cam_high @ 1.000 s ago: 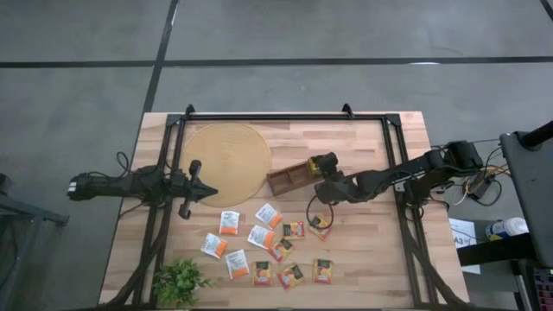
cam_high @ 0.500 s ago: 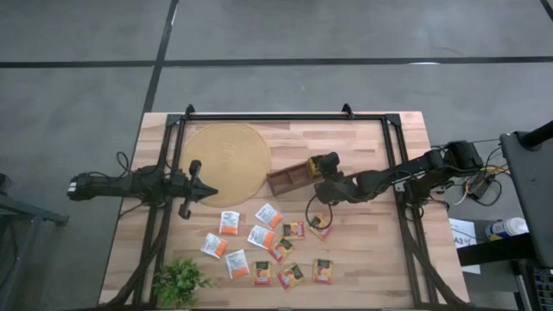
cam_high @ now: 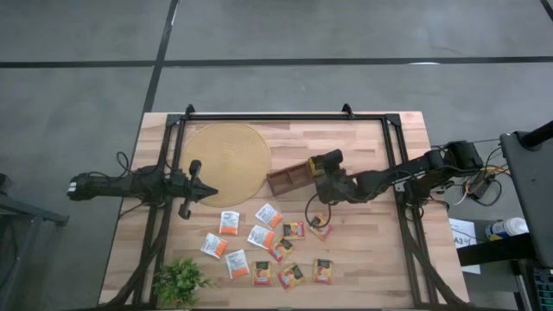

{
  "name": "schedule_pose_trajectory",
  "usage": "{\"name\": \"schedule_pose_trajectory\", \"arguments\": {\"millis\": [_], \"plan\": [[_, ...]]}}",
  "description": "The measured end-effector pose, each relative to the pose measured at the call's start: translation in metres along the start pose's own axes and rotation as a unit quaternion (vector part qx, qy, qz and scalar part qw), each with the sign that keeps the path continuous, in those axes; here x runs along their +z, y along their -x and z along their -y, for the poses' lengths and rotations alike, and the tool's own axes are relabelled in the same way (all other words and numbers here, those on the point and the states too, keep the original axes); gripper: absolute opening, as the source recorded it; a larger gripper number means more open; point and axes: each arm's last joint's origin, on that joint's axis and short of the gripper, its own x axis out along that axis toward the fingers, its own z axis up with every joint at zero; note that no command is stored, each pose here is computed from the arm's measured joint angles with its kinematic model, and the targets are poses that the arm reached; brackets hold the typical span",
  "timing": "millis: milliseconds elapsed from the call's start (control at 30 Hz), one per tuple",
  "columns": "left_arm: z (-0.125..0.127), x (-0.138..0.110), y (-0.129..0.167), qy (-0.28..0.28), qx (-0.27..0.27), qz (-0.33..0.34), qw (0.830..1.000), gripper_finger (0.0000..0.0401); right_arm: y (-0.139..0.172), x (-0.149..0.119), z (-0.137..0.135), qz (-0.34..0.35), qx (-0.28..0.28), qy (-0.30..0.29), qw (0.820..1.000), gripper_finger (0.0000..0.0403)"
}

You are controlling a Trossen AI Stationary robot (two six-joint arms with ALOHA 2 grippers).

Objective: Pick & Place Tea
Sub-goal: Put the yellow tea bag into the right section of the wooden organizer

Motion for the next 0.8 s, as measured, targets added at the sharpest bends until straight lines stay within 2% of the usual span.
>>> {"name": "schedule_pose_trajectory", "arguments": {"millis": [233, 500, 633, 800], "plan": [[0.000, 0.000, 0.000, 0.000, 0.000, 0.000, 1.000, 0.0000, 0.014, 0.004, 0.001, 0.027, -0.004, 0.007, 1.000, 0.0162], [0.000, 0.000, 0.000, 0.000, 0.000, 0.000, 1.000, 0.0000, 0.036, 0.004, 0.015, 0.066, -0.018, -0.028, 0.997, 0.0134], [0.000, 0.000, 0.000, 0.000, 0.000, 0.000, 1.000, 0.0000, 0.036, 0.003, 0.016, 0.071, -0.012, -0.029, 0.997, 0.0097], [0.000, 0.000, 0.000, 0.000, 0.000, 0.000, 1.000, 0.0000, 0.034, 0.004, 0.016, 0.079, 0.004, -0.029, 0.996, 0.0025]]}}
